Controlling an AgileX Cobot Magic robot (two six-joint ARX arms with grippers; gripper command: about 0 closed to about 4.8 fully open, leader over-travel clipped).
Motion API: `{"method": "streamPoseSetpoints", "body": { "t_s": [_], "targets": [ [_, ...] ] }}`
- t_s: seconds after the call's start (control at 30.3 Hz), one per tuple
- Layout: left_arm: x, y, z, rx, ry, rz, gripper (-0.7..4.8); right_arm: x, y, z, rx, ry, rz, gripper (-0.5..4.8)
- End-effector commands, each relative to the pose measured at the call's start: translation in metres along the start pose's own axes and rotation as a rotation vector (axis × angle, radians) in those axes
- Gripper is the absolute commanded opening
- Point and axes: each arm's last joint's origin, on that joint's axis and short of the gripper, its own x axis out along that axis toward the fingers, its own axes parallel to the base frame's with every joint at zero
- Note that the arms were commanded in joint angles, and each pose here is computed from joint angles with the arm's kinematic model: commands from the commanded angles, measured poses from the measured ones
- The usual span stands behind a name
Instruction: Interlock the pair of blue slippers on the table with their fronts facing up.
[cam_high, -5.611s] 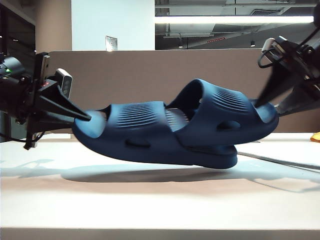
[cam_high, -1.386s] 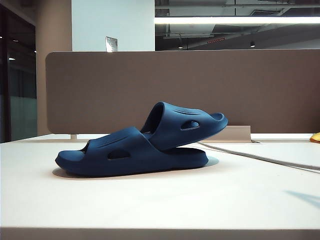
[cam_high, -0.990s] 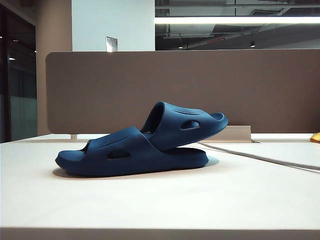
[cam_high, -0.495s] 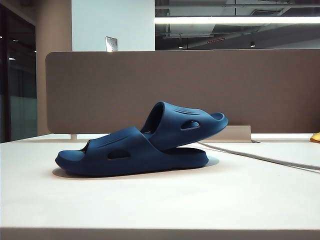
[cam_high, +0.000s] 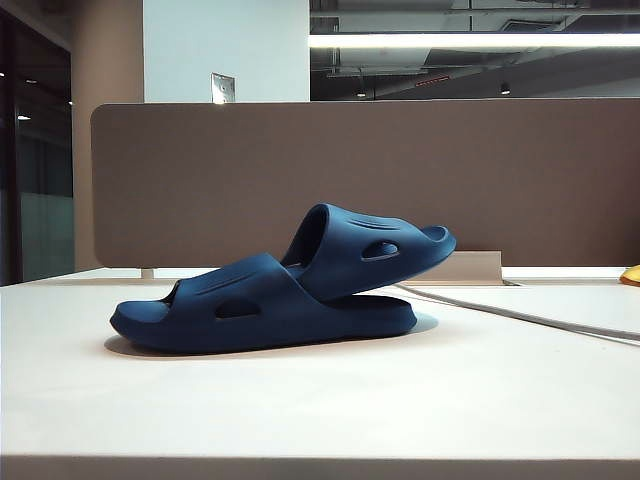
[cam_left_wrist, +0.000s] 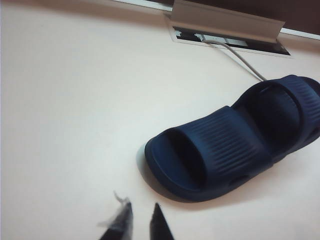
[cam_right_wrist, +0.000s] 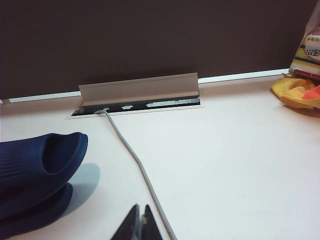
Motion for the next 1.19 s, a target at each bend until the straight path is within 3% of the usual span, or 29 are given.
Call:
{"method": "streamPoseSetpoints", "body": {
  "t_s": [0.03, 0.23, 0.63, 0.89, 0.96, 1.19],
  "targets": [
    [0.007, 0.002, -0.004, 0.007, -0.061, -0.008, 0.52, 0.003, -0.001, -0.004, -0.005, -0.032, 0.002, 0.12],
    [0.018, 0.007, -0.016, 0.038, -0.157, -0.022, 0.52, 0.010, -0.004, -0.021, -0.010, -0.018, 0.004, 0.12],
    [0.029, 0.013, -0.038, 0.094, -0.250, -0.022, 0.51, 0.017, -0.007, -0.040, -0.082, -0.048, 0.007, 0.08],
    [0.033, 0.016, -0.049, 0.134, -0.224, -0.013, 0.45, 0.022, -0.011, -0.062, -0.080, -0.015, 0.007, 0.07],
    [0.034, 0.017, -0.052, 0.136, -0.213, -0.012, 0.13, 0.022, -0.011, -0.063, -0.081, -0.015, 0.007, 0.07],
    [0.038, 0.021, -0.072, 0.123, -0.156, -0.005, 0.13, 0.022, -0.011, -0.067, -0.124, 0.017, 0.026, 0.08]
  ]
}}
